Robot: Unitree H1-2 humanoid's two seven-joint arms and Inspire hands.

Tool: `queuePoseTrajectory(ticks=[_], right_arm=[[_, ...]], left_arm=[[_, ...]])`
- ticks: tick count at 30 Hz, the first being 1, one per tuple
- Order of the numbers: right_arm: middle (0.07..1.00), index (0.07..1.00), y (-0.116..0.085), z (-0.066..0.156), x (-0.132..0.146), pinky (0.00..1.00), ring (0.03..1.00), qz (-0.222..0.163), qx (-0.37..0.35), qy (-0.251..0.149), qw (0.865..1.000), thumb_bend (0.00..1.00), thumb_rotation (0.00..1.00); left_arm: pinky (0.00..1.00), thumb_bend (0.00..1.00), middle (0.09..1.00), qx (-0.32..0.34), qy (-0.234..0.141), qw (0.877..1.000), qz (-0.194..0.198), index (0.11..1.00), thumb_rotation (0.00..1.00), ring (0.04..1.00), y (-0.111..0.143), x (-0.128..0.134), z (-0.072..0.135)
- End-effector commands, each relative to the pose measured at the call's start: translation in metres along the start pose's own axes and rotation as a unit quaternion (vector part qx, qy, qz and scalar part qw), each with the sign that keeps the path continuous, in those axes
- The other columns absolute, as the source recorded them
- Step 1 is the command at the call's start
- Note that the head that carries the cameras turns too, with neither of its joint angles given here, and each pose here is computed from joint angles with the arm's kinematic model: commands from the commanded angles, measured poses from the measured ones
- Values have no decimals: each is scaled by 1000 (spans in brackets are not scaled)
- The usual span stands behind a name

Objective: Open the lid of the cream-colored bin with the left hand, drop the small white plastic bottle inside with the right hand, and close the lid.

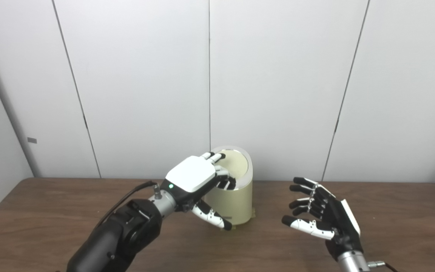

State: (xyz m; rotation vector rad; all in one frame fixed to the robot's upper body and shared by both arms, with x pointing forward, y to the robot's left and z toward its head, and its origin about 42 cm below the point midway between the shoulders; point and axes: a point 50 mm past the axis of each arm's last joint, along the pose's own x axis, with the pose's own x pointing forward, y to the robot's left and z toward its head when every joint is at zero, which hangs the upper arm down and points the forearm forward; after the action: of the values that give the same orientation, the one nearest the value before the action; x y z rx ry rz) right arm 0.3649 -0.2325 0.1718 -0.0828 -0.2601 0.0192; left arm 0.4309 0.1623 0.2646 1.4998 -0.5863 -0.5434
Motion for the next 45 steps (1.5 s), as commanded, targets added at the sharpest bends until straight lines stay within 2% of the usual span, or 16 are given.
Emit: queuePoseTrajectory(ticks=[1, 6, 12, 15, 19, 22, 25, 27, 29, 32, 34, 36, 37, 41, 43, 45], right_arm=[[712, 732, 1, 20, 11, 451, 536, -1, 4, -40, 999, 743, 148], [712, 732, 2, 21, 11, 452, 540, -2, 3, -39, 999, 745, 151], [712, 732, 1, 18, 12, 454, 543, -2, 2, -38, 999, 744, 153], [710, 729, 1, 19, 12, 457, 544, -3, -1, -35, 999, 743, 151], [718, 730, 0, 18, 12, 457, 548, -3, -7, -33, 999, 743, 164], [723, 732, -1, 18, 12, 452, 548, -2, -8, -33, 999, 744, 170], [723, 730, -1, 18, 12, 446, 544, -4, -9, -34, 999, 740, 165], [725, 731, -1, 17, 12, 447, 543, -3, -10, -33, 999, 735, 160], [725, 731, -2, 17, 13, 452, 545, -3, -12, -33, 999, 742, 170], [724, 729, -2, 18, 13, 455, 548, -5, -12, -34, 999, 742, 166], [722, 728, -2, 18, 12, 457, 546, -6, -13, -33, 999, 738, 153], [720, 728, -2, 18, 12, 468, 539, -4, -14, -37, 999, 731, 129], [717, 729, -3, 18, 12, 470, 536, -2, -13, -39, 999, 729, 121], [711, 724, -3, 18, 9, 459, 532, 0, -10, -41, 999, 752, 155], [714, 726, -4, 19, 7, 463, 540, -1, -13, -42, 999, 763, 174], [718, 729, -4, 18, 6, 475, 549, -3, -18, -43, 999, 774, 193]], left_arm=[[1000, 983, 801, 6, 3, 999, -38, 791, 524, 997, -3, -2, -3], [1000, 963, 802, -11, 3, 1000, 1, 801, 498, 1000, 7, -5, -5], [1000, 931, 827, -49, 16, 994, 92, 828, 462, 990, 28, -14, -4], [1000, 881, 871, -79, 32, 985, 150, 875, 463, 999, 34, -21, -4], [1000, 800, 916, -125, 51, 966, 222, 918, 461, 1000, 38, -36, -6], [890, 745, 928, -151, 63, 952, 258, 944, 449, 996, 37, -46, -8], [837, 723, 926, -197, 78, 932, 294, 941, 414, 953, 30, -58, -10], [823, 709, 921, -246, 92, 912, 315, 927, 392, 929, 21, -66, -11], [827, 707, 898, -309, 110, 884, 332, 897, 378, 906, 9, -76, -11], [736, 730, 849, -395, 127, 843, 341, 878, 383, 851, -10, -88, -12], [709, 747, 832, -456, 143, 808, 345, 868, 380, 817, -24, -97, -13], [695, 758, 806, -499, 157, 778, 348, 857, 392, 775, -38, -105, -13], [686, 754, 795, -513, 163, 768, 348, 851, 394, 761, -44, -108, -13], [569, 734, 776, -549, 177, 741, 344, 835, 398, 716, -64, -119, -13], [563, 755, 772, -579, 179, 718, 343, 830, 375, 715, -71, -122, -13], [558, 765, 768, -591, 181, 708, 341, 827, 376, 707, -77, -124, -13]])
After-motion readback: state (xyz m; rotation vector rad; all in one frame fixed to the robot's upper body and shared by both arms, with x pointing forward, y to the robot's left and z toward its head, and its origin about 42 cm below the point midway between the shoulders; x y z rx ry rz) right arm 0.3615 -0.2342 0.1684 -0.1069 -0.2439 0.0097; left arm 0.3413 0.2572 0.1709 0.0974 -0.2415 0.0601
